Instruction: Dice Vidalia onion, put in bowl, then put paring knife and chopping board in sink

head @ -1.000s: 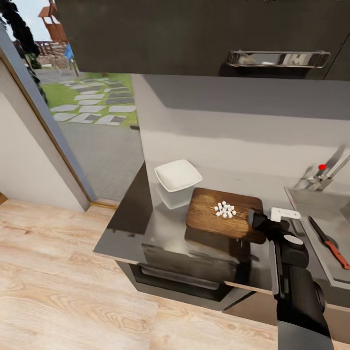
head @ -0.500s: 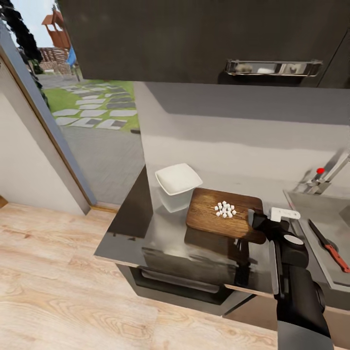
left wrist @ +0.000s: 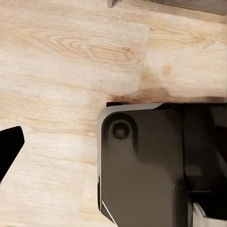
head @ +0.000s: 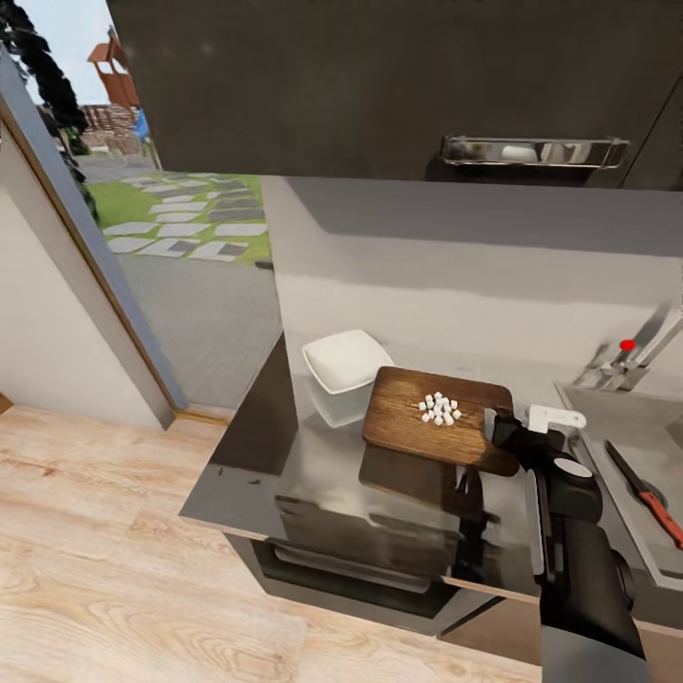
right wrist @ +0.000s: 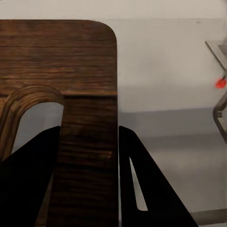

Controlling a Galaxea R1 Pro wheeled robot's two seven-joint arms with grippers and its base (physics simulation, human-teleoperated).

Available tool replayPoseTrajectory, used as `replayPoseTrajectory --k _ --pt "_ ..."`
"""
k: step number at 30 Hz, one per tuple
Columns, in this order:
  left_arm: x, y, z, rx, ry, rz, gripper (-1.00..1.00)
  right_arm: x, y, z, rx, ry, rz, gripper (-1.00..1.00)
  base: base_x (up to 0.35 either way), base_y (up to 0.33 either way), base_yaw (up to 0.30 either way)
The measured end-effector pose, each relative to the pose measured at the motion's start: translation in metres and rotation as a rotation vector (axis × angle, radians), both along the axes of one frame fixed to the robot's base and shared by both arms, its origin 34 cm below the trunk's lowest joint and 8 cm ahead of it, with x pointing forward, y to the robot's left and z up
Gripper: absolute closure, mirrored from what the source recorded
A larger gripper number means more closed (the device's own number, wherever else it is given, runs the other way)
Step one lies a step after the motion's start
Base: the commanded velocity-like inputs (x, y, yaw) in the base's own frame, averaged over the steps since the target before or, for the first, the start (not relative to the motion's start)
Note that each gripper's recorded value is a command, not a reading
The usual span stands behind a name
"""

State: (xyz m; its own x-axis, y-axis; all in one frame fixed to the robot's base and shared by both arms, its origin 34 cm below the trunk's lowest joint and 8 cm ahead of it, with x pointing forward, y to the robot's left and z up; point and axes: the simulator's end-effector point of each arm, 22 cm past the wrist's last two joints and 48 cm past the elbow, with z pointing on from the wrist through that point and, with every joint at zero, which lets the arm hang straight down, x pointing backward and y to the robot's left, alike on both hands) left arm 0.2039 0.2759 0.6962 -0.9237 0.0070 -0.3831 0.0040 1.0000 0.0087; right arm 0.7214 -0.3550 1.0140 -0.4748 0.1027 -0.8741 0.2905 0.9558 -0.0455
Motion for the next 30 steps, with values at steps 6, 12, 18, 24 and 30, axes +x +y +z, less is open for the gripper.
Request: replayPoseTrajectory --k 6,12,18,24,30 --pt "0.003 0.0 0.001 0.0 -0.01 0.0 -1.0 -0.001 0.0 0.006 0.0 -0.009 0.0 1.0 0.204 0.089 0.0" --pt "0.006 0.0 0.002 0.0 -0.02 0.0 -1.0 -0.003 0.0 0.009 0.003 -0.002 -0.002 1.0 0.274 0.129 0.0" --pt "0.009 0.0 0.003 0.0 -0.029 0.001 -1.0 -0.003 -0.001 0.014 0.003 -0.011 -0.002 1.0 0.276 0.137 0.0" --pt "0.011 0.0 0.004 0.0 -0.038 0.0 -1.0 -0.003 -0.001 0.02 0.0 -0.019 -0.002 1.0 0.25 0.139 0.0" --pt "0.013 0.0 0.004 0.0 -0.043 0.0 -1.0 -0.005 -0.001 0.019 0.006 -0.006 -0.004 1.0 0.031 0.018 0.0"
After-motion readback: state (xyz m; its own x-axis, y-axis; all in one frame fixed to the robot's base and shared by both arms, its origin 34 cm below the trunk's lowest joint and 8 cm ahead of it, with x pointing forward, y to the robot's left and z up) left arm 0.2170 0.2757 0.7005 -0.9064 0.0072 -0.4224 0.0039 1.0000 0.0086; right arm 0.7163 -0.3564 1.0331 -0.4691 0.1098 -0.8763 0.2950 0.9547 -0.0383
